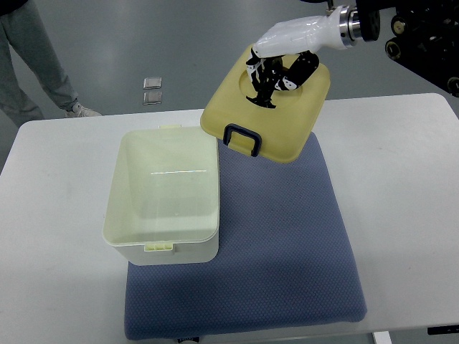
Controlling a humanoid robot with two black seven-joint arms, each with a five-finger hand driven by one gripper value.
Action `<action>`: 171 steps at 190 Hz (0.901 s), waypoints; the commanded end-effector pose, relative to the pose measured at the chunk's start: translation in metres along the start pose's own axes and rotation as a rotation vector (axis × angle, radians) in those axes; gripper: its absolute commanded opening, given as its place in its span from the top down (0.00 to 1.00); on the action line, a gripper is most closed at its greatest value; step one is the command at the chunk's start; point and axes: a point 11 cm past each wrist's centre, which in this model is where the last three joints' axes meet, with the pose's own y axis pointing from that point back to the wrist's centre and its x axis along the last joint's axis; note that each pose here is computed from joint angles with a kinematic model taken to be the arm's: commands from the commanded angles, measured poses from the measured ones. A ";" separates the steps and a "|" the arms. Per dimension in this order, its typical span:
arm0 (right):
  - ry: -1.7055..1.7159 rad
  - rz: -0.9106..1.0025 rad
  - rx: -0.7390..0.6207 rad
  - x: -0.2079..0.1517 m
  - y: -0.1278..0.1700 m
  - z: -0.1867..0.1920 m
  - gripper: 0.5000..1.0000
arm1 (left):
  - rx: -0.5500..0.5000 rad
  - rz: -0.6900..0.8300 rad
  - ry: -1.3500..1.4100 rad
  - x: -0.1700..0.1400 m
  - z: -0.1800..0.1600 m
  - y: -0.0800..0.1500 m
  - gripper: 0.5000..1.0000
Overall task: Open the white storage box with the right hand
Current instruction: 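Lift the yellow lid off the white box with the right hand, then lower the lid onto the blue mat and release the handle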
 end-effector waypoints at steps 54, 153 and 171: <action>-0.099 -0.045 -0.078 -0.076 0.020 0.035 1.00 | 0.000 0.000 0.000 0.000 0.000 0.000 0.00; -0.121 -0.123 0.008 -0.145 -0.017 0.008 1.00 | 0.000 0.000 0.000 0.000 0.000 0.000 0.00; -0.120 -0.125 0.026 -0.145 -0.023 0.002 1.00 | 0.000 0.000 0.000 0.000 0.000 0.000 0.00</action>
